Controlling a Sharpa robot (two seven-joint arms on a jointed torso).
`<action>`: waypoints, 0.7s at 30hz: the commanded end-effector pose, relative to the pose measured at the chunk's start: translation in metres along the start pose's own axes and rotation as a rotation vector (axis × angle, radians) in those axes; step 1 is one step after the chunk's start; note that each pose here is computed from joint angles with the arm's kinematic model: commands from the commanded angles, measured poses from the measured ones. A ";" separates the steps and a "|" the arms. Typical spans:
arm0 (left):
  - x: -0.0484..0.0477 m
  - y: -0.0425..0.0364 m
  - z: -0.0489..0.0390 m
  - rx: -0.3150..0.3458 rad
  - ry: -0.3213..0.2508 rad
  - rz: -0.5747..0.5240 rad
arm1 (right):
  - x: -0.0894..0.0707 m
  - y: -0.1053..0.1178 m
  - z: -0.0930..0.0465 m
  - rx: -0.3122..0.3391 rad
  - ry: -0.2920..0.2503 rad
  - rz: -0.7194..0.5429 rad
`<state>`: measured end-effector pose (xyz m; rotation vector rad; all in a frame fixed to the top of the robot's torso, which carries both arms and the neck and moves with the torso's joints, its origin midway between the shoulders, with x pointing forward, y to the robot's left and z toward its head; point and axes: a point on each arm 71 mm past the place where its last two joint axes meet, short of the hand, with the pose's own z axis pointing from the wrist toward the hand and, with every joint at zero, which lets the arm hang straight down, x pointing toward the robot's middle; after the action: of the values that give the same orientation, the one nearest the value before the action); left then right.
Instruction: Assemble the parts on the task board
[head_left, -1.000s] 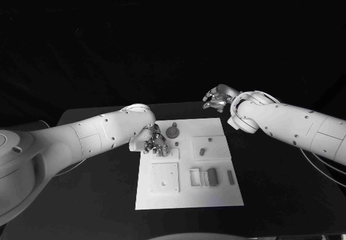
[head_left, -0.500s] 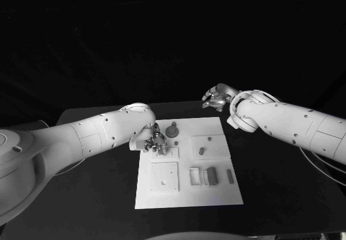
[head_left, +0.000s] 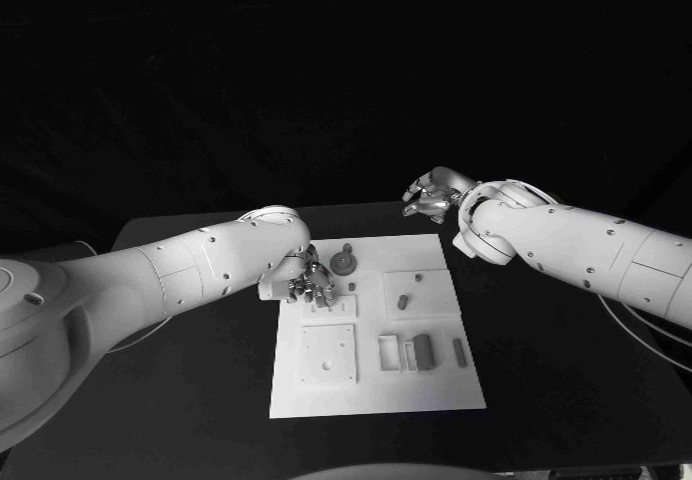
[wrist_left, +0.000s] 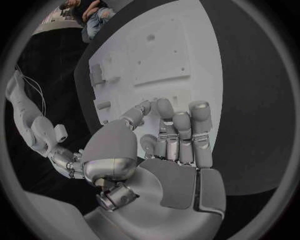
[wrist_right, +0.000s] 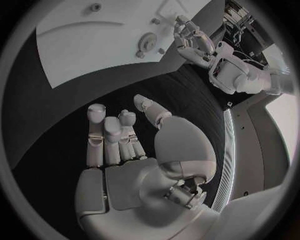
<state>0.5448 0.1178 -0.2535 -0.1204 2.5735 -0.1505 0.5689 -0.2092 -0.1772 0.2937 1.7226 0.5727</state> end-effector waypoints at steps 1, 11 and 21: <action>0.0001 -0.0035 -0.0003 0.014 -0.005 -0.003 | 0.002 0.001 0.000 -0.010 0.016 -0.018; 0.0004 -0.0043 0.0001 0.018 0.005 -0.020 | 0.002 0.002 0.000 -0.012 0.017 -0.018; 0.0003 -0.0051 0.0002 0.019 0.001 -0.022 | 0.002 0.002 0.000 -0.012 0.018 -0.017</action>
<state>0.5452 0.1155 -0.2536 -0.1359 2.5742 -0.1627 0.5684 -0.2079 -0.1774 0.2846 1.7272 0.5734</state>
